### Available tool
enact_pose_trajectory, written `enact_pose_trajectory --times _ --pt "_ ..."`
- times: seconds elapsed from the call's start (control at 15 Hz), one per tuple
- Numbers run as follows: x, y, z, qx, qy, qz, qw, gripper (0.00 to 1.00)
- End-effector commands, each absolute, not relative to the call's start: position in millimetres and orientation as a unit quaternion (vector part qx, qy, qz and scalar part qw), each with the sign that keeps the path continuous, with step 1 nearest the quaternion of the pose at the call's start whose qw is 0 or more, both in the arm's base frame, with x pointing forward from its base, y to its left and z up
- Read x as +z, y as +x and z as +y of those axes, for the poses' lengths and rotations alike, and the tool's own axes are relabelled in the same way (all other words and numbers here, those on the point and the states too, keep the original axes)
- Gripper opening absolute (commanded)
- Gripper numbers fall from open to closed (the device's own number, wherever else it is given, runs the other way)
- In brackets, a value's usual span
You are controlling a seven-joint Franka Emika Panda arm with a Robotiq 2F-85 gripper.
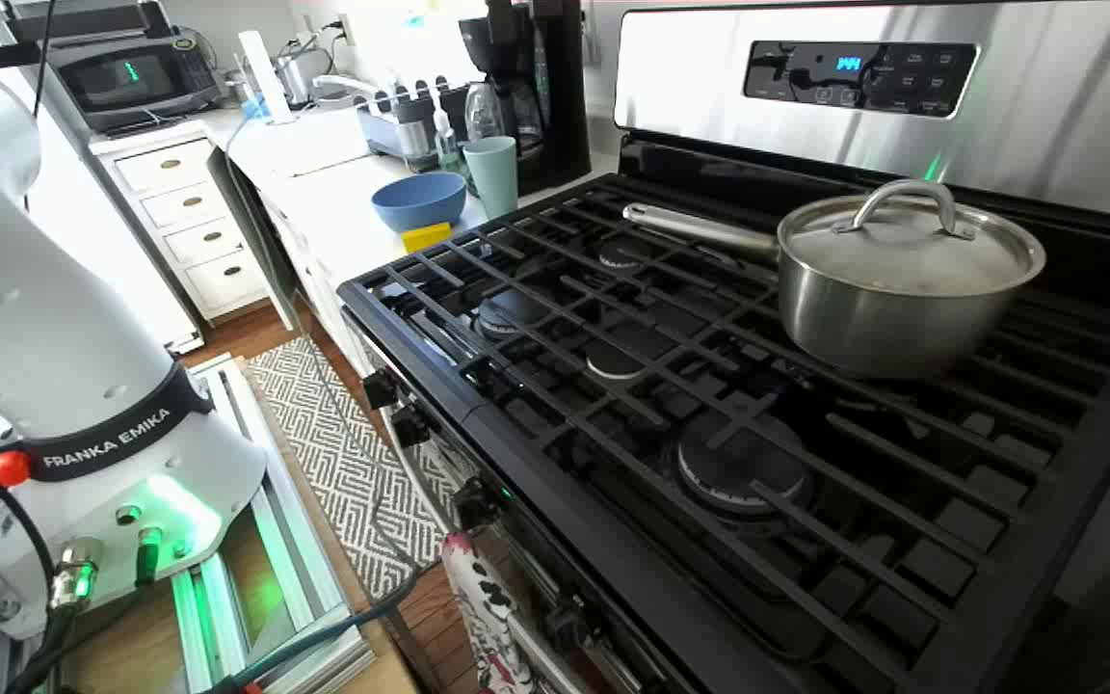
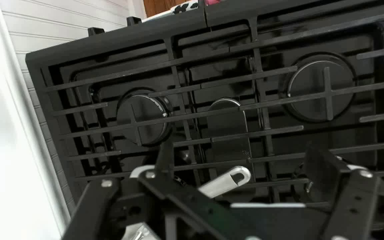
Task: Pick up the silver lid from the pot and put it on the left side of the hob
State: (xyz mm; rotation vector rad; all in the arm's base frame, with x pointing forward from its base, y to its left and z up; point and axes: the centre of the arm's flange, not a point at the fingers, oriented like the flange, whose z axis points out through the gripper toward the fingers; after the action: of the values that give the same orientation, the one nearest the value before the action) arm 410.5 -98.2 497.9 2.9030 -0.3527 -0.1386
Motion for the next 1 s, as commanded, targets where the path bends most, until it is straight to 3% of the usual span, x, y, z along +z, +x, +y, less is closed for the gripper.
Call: enact_pose_trajectory --times 0.0,0.4,0.6,0.93 --pt "497.9 410.5 -98.2 -0.047 0.986 -0.120 0.107 1.00" --pt "495.6 418.3 -101.4 -0.044 0.984 -0.133 0.109 1.00" --pt "508.3 468.5 -159.6 -0.011 0.973 -0.217 0.073 1.00" --pt "525.4 529.6 -246.3 0.022 0.949 -0.307 0.068 1.00"
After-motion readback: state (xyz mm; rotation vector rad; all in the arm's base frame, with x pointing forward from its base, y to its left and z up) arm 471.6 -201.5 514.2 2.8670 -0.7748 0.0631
